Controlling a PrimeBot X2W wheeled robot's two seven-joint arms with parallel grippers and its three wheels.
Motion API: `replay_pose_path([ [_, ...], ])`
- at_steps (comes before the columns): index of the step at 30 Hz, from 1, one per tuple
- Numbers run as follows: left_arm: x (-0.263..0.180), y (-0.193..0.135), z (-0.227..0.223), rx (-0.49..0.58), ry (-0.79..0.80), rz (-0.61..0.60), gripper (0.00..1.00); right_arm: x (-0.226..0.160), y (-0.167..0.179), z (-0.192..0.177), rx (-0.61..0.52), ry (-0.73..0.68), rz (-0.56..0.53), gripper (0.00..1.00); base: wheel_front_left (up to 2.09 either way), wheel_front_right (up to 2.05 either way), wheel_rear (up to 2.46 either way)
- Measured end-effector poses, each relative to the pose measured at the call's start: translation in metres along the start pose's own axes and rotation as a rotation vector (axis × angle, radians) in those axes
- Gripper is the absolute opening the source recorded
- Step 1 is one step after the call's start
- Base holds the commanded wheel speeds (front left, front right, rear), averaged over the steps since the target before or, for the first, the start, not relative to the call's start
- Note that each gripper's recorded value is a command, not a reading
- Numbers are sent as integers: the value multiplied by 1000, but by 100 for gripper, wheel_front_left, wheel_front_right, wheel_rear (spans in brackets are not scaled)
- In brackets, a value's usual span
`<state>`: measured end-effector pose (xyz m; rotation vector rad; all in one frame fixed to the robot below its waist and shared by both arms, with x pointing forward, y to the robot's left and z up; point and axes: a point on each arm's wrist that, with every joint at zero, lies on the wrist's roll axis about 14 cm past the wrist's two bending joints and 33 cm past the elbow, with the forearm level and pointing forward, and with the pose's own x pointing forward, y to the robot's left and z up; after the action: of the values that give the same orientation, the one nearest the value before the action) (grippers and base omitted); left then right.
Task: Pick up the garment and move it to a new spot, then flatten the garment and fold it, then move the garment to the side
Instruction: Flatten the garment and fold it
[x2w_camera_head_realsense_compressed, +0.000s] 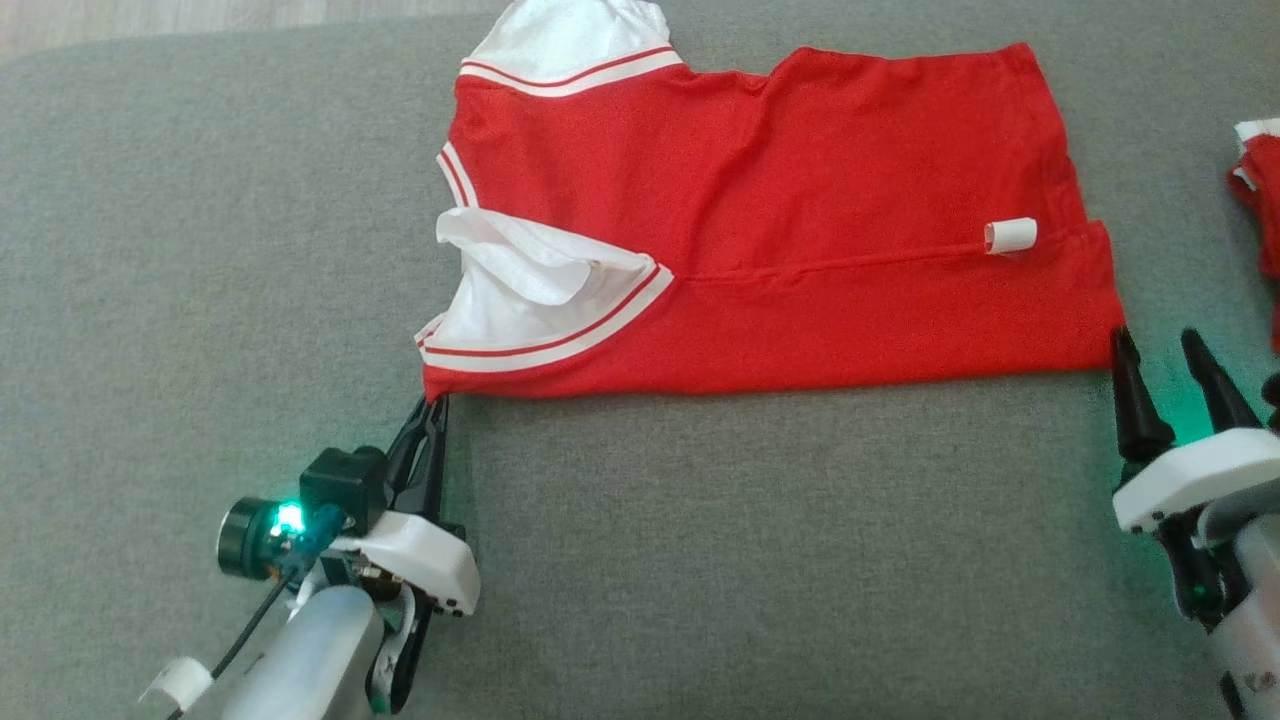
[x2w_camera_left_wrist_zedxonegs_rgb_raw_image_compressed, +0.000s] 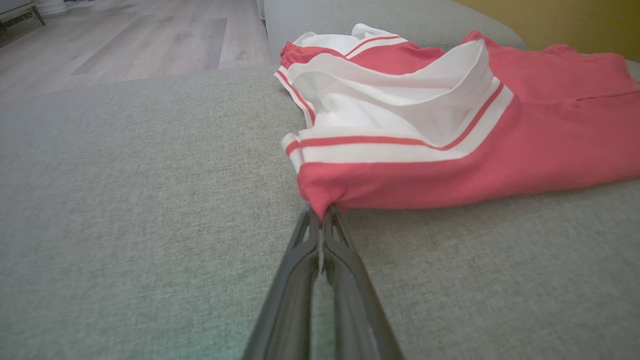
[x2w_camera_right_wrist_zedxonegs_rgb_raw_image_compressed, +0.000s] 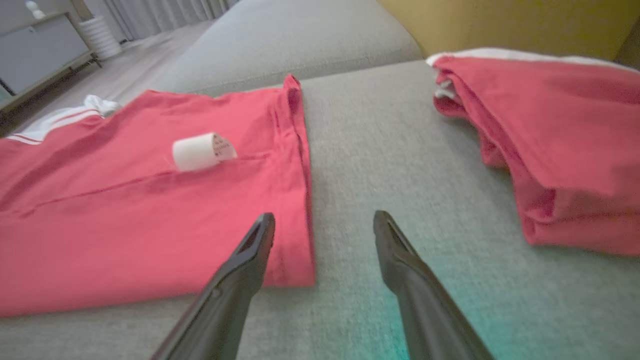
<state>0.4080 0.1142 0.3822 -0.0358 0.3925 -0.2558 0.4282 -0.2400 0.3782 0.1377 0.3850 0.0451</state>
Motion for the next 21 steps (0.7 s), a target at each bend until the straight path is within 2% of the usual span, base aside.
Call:
replay_pose_path([
  [4,-3,0,2,3,-8,-1,0,-2,1,-26,9,115,-8,100,0,0,0],
  [5,-4,0,3,4,-10,-5,0,-1,5,-28,18,127,0,95,0,0,0],
  [6,-4,-1,4,5,-14,-8,0,0,7,-28,29,133,5,63,0,0,0],
  [7,-5,-2,5,7,-18,-11,0,1,10,-27,33,138,11,20,0,0,0],
  [8,-6,-3,7,8,-23,-14,0,2,12,-26,33,143,19,0,0,0,0],
  [21,-38,-10,3,-4,-40,-18,0,-13,10,-13,24,101,33,0,0,0,0],
])
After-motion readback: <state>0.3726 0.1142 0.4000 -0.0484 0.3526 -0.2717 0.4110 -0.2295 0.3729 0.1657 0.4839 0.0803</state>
